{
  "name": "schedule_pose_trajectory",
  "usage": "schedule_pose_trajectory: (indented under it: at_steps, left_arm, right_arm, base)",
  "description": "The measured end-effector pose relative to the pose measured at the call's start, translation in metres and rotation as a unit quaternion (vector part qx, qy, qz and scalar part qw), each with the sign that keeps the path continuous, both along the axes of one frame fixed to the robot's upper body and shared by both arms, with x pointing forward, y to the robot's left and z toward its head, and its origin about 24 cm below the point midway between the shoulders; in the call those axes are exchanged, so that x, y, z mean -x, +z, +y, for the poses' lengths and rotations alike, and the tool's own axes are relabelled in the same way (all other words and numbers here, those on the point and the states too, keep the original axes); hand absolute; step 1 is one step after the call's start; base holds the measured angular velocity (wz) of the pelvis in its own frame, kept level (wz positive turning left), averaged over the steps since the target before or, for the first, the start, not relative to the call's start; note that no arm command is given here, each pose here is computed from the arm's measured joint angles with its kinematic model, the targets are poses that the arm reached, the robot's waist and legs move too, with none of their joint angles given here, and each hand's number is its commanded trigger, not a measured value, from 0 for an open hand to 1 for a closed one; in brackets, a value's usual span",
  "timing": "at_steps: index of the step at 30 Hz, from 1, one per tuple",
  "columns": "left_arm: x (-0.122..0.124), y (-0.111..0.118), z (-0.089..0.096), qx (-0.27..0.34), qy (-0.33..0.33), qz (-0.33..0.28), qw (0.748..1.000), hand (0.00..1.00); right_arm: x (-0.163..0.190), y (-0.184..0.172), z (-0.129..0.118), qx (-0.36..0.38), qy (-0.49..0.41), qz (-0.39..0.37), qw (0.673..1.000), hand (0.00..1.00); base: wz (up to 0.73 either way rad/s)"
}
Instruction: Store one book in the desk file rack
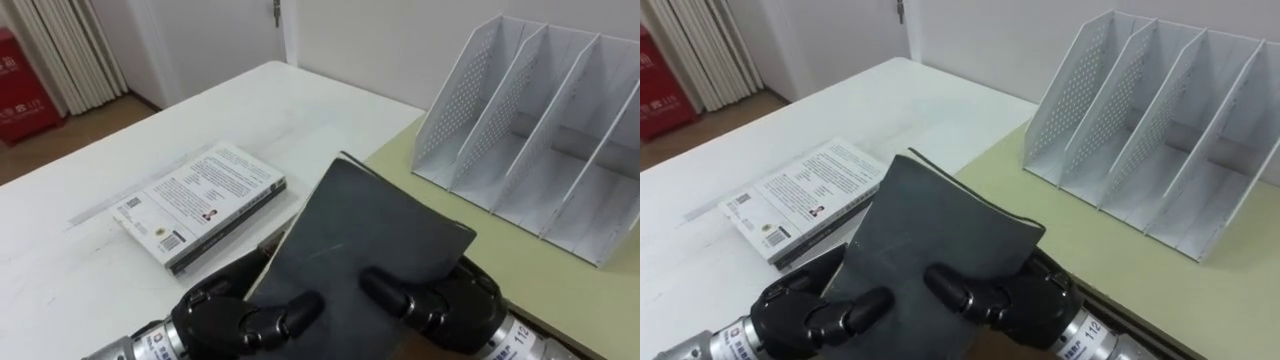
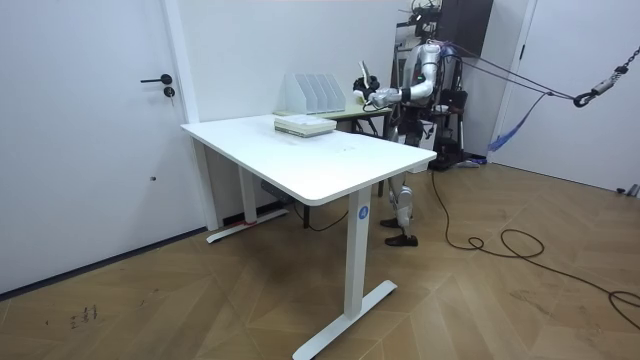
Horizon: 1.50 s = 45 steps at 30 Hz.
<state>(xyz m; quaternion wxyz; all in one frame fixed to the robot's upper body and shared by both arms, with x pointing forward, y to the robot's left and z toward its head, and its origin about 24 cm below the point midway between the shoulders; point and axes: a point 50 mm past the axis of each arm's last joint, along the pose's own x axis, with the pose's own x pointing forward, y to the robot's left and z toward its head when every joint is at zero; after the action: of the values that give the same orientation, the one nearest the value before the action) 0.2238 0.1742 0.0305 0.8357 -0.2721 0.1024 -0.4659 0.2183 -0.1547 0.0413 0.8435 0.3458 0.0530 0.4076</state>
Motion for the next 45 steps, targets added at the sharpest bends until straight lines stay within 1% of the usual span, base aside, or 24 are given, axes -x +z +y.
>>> schedule_pose_trajectory:
  at_steps: [3,5,6,8,9,10,18,25,35,45]
  left_arm:
    - [0.000,0.000,-0.001,0.000,-0.001,0.000,1.000,1.00]
    - [0.000,0.000,-0.001,-0.003,-0.003,0.001,1.000,0.98]
    - [0.000,0.000,-0.001,-0.004,-0.004,0.000,1.000,0.90]
    - [0.001,-0.001,-0.001,-0.005,-0.005,0.001,1.000,0.35]
    - [0.001,-0.001,-0.001,-0.005,-0.005,0.001,1.000,0.12]
    - [0.001,-0.001,-0.001,-0.005,-0.005,0.001,1.000,0.00]
    - [-0.001,-0.001,0.002,-0.014,0.012,0.003,1.000,0.00]
    - [0.000,-0.007,0.005,-0.021,0.027,0.018,0.999,0.00]
    - [0.003,-0.026,0.015,-0.036,0.064,0.065,0.995,0.00]
    - [0.004,-0.030,0.016,-0.036,0.067,0.073,0.994,0.00]
  right_arm:
    - [0.000,0.000,0.001,-0.001,0.005,-0.002,1.000,1.00]
    - [0.001,-0.001,0.002,0.000,0.010,-0.001,1.000,1.00]
    - [0.001,-0.001,0.002,0.001,0.011,-0.001,1.000,1.00]
    - [0.001,-0.001,0.001,0.003,0.012,0.000,1.000,1.00]
    - [0.001,-0.001,0.001,0.003,0.012,0.000,1.000,1.00]
    - [0.002,-0.001,0.001,0.003,0.013,-0.001,1.000,1.00]
    - [0.003,-0.002,-0.002,0.013,0.016,0.001,1.000,1.00]
    - [0.003,-0.003,-0.004,0.021,0.015,0.004,1.000,1.00]
    - [0.004,-0.012,-0.007,0.025,0.009,0.024,0.999,1.00]
    - [0.003,-0.012,-0.008,0.026,0.005,0.025,0.999,1.00]
  base:
    - [0.00]
    - [0.00]
    - [0.00]
    - [0.00]
    - [0.00]
    - [0.00]
    - [0.00]
    - [0.00]
    - [0.00]
    - [0.00]
